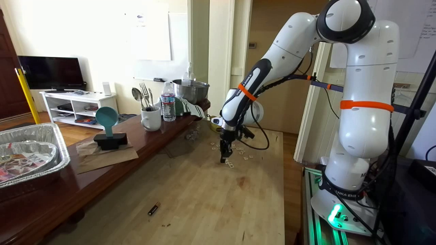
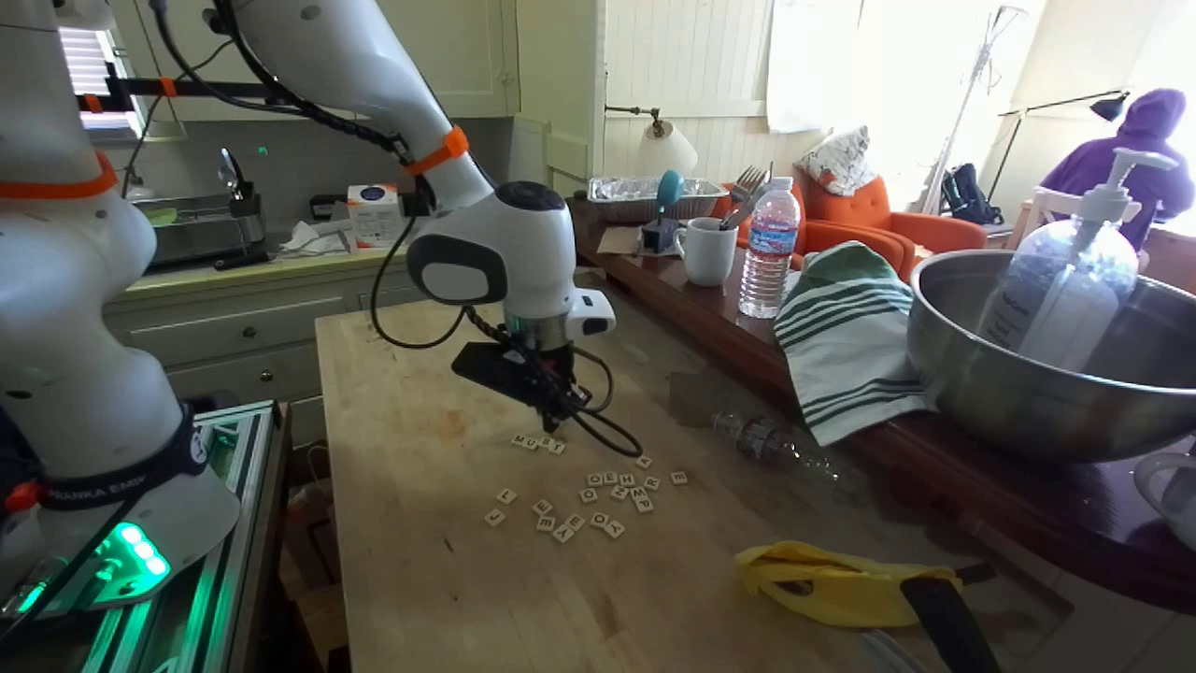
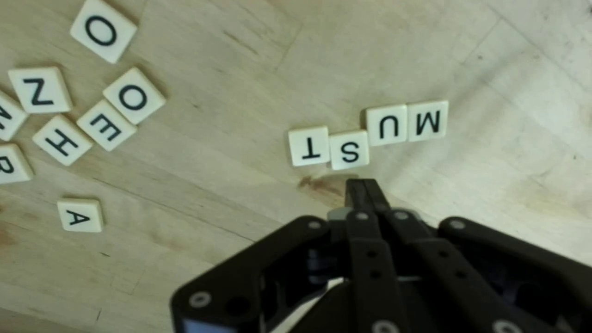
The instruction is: Replace L with M on the letters on the left to spell the word MUST
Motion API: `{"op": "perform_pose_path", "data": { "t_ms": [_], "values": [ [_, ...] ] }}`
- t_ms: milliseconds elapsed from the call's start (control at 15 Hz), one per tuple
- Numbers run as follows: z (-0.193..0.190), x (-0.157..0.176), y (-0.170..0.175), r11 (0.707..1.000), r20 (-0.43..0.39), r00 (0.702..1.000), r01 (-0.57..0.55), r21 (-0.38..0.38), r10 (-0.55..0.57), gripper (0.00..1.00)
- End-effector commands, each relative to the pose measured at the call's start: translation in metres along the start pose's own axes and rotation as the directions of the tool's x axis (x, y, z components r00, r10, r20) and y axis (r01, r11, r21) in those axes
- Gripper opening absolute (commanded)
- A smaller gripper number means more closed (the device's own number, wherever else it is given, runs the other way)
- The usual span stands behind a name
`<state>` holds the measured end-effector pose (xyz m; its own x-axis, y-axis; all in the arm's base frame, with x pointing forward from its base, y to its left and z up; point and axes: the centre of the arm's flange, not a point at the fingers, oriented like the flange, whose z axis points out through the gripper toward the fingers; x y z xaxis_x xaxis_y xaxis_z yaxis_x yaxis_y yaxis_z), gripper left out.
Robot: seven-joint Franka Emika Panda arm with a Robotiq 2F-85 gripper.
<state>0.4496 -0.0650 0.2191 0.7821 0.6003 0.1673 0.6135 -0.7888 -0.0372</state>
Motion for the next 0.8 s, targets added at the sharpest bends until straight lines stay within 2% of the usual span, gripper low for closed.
{"op": "perform_pose_path", "data": {
  "t_ms": [0, 733],
  "values": [
    [0.0102, -0.0061, 0.0031, 0.999, -0.018, 1.0, 0.021, 0.042, -0.02, 0.0],
    [0.0122, -0.0122, 0.0027, 0.997, -0.001, 0.999, 0.054, 0.048, -0.054, 0.0]
  ]
}}
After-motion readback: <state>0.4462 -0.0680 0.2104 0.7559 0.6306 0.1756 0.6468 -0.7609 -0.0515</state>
